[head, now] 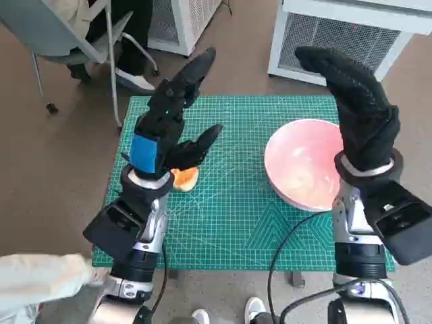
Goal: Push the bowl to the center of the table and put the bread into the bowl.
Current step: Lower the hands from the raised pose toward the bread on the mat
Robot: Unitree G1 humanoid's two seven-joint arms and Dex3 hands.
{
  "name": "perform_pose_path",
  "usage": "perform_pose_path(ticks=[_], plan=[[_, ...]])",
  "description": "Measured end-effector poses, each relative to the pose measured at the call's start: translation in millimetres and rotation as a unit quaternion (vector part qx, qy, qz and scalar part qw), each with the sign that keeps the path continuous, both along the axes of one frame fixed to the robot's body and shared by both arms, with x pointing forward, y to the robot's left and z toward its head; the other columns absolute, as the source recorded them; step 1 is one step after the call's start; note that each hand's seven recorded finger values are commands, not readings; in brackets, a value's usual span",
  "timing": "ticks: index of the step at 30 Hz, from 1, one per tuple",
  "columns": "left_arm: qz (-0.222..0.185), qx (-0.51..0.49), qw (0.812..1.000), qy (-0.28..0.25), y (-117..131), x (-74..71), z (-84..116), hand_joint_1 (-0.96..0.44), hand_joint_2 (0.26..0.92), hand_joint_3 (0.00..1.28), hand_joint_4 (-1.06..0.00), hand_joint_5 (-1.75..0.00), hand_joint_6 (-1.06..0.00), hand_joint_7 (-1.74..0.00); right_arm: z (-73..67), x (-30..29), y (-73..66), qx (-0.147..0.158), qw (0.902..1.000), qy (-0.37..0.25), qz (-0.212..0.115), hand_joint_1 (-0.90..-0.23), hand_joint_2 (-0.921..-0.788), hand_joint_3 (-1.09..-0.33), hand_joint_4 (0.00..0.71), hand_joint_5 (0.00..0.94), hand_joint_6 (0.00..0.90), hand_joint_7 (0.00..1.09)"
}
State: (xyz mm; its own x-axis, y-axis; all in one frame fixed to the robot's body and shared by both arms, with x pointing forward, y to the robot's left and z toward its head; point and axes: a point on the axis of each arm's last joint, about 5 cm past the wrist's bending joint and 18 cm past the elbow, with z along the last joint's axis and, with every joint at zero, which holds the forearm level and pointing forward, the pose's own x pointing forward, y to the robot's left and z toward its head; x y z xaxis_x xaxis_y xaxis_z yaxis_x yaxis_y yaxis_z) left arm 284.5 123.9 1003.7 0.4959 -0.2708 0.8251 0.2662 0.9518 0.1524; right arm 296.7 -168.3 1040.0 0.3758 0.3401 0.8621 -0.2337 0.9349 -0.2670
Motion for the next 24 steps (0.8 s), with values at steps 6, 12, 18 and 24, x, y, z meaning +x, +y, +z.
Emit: perform_pose_path(ticks=[6,12,18,24], plan=[[-0.001,-0.001,1.0,0.002,0.0,0.2,-0.1,-0.46,0.921,0.39,-0.37,0.0,-0.32,-0.28,-0.2,0.1,-0.4,0.003,1.0,0.001,0.003,-0.577,-0.921,-0.755,0.273,0.0,0.21,0.29],[-0.001,-0.001,1.0,0.003,-0.1,0.2,-0.1,-0.45,0.921,0.4,-0.36,0.0,-0.3,-0.31,-0.2,0.2,-0.6,0.006,1.0,0.001,0.005,-0.574,-0.921,-0.753,0.275,0.001,0.212,0.29],[-0.002,-0.006,1.0,0.005,0.1,0.3,-0.1,-0.43,0.921,0.39,-0.36,0.0,-0.28,-0.36,-1.1,0.4,-0.4,0.003,1.0,0.004,0.007,-0.569,-0.921,-0.754,0.272,0.0,0.211,0.29],[-0.002,-0.008,1.0,0.009,0.2,0.5,0.3,-0.42,0.921,0.39,-0.35,0.0,-0.27,-0.38,-2.5,0.4,-1.0,0.002,1.0,0.007,0.005,-0.566,-0.921,-0.754,0.271,0.0,0.209,0.29]])
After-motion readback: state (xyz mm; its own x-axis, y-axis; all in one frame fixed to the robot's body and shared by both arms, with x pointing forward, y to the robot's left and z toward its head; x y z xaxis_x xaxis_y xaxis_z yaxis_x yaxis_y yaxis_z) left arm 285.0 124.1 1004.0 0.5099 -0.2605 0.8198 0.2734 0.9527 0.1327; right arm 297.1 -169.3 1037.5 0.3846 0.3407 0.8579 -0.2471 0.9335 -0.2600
